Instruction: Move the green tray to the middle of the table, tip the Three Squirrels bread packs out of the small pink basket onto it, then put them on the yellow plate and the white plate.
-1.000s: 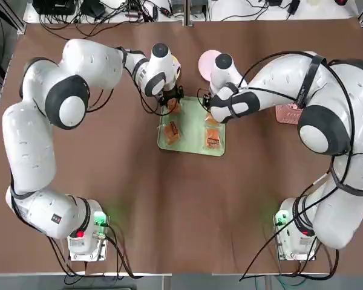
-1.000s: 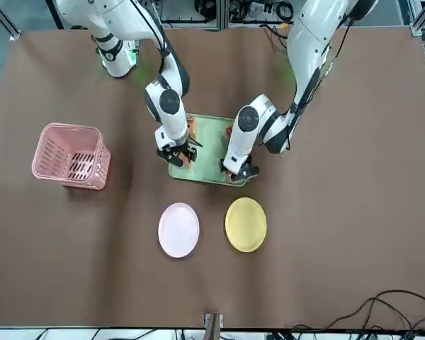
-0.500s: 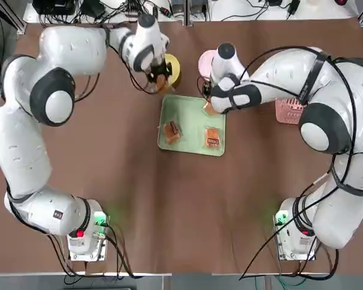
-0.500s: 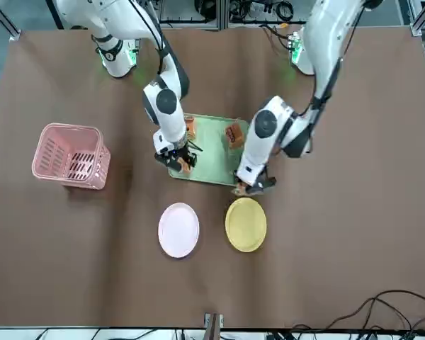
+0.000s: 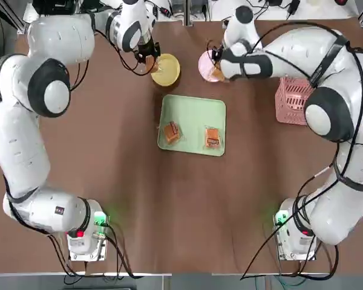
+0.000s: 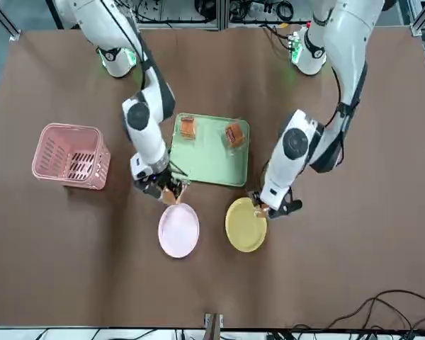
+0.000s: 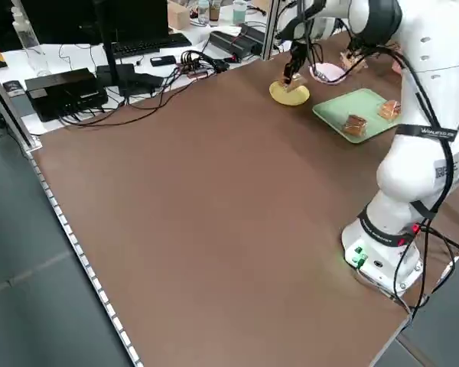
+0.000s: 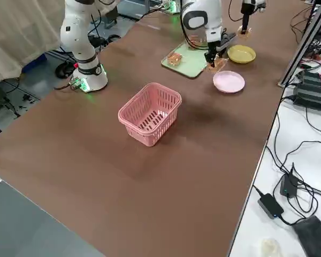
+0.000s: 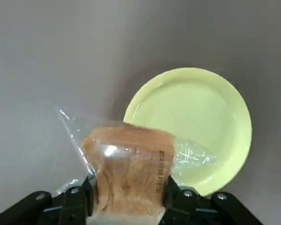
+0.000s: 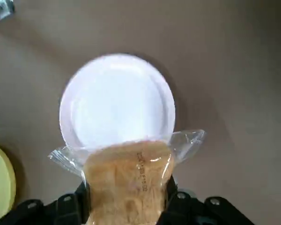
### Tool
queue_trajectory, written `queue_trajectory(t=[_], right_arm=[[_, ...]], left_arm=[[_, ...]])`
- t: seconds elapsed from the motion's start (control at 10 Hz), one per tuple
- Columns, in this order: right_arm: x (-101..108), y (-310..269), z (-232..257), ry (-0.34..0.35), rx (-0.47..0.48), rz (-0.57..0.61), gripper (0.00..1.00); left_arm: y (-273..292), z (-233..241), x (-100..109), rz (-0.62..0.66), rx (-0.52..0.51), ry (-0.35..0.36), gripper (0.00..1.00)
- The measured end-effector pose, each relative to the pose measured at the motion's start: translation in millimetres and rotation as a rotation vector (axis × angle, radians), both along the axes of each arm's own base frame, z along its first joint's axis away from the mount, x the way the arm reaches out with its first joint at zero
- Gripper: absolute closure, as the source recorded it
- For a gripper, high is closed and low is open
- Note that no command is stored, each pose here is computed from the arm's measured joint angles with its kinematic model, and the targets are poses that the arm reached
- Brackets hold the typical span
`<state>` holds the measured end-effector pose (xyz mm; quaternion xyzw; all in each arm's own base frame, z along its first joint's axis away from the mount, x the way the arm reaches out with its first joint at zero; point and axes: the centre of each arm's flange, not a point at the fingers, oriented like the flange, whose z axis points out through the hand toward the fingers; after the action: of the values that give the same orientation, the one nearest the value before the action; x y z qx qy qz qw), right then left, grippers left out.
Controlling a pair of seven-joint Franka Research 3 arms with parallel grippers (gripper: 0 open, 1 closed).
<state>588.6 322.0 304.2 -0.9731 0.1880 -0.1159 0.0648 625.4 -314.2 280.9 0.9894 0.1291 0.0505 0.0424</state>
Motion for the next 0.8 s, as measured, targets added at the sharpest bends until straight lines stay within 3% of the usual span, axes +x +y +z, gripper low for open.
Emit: queue_trajectory(t=[0.3,0.7,0.8], right_arm=[[49,5,15,-0.015,-0.030,0.028,0.39],[104,0,-27,-0.052,-0.054,0.054,0.39],[109,3,-37,-0.053,-0.057,0.060,0.39]], left_arm=[[-20,-34,13,-0.008,-0.042,-0.003,0.46],[-39,-43,11,-0.027,-0.060,-0.024,0.46],[-39,-44,13,-0.026,-0.059,-0.025,0.46]])
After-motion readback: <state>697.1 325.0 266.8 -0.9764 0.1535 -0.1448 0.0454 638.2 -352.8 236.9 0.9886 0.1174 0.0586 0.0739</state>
